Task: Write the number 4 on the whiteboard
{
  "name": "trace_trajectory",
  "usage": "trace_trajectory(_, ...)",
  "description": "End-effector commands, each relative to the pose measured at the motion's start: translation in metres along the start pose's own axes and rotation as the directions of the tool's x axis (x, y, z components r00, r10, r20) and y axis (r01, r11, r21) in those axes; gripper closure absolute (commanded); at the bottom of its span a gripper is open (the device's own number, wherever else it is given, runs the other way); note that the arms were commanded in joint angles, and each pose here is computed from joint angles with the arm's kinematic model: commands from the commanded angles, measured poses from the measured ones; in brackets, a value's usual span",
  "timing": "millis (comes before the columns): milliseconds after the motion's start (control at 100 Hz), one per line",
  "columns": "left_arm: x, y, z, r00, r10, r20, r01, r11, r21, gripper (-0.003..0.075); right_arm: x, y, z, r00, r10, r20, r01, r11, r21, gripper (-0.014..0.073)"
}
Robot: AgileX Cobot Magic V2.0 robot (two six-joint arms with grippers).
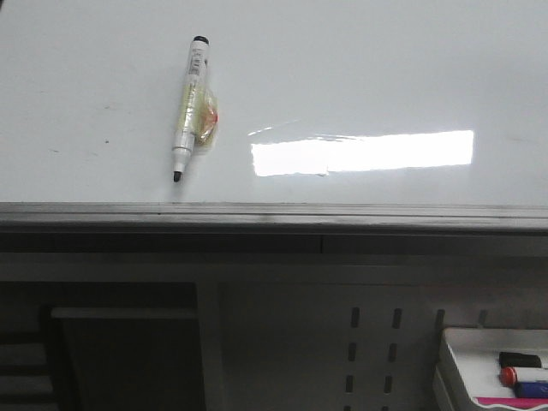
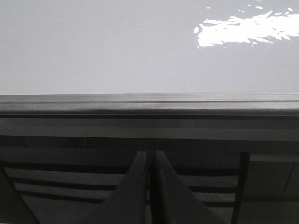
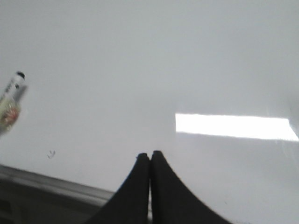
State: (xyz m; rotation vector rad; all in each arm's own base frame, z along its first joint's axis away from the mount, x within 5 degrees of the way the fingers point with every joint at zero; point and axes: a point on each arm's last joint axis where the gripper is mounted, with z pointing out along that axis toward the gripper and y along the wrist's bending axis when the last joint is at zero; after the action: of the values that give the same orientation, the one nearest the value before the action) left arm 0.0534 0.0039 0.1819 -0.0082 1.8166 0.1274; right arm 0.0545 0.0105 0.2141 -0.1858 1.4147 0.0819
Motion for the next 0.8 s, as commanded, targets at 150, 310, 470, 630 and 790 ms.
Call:
trace_trajectory(150, 0.003, 0.002, 0.002, 0.996, 0.054, 0.067, -0.051, 0.998, -0.033, 0.0741, -0.003, -0.002, -0.002, 0.961, 0.262, 0.09, -0.264, 0.965, 0.007, 0.0645)
trace_trajectory(310, -0.008, 0.002, 0.0, 0.983, -0.019, 0.181, 0.025, 0.999, -0.03, 0.0741, -0.003, -0.002, -0.002, 0.957, 0.274, 0.092, -0.276, 0.961, 0.007, 0.0645)
trace_trajectory(470, -0.019, 0.004, -0.002, 0.81, -0.511, 0.289, 0.503, 0.858, 0.109, 0.0741, -0.003, -0.002, -0.002, 0.955, 0.282, 0.093, -0.284, 0.959, 0.008, 0.0645)
trace_trajectory(630, -0.02, 0.005, -0.003, 0.657, -0.704, 0.27, 0.685, 0.707, 0.176, 0.0741, -0.005, -0.003, -0.002, 0.938, 0.325, 0.119, -0.328, 0.945, 0.006, 0.0645)
trace_trajectory(790, -0.022, 0.0, -0.004, 0.593, -0.782, 0.19, 0.748, 0.623, 0.228, 0.0741, -0.012, -0.005, -0.002, 0.918, 0.374, 0.134, -0.377, 0.926, 0.004, 0.0645)
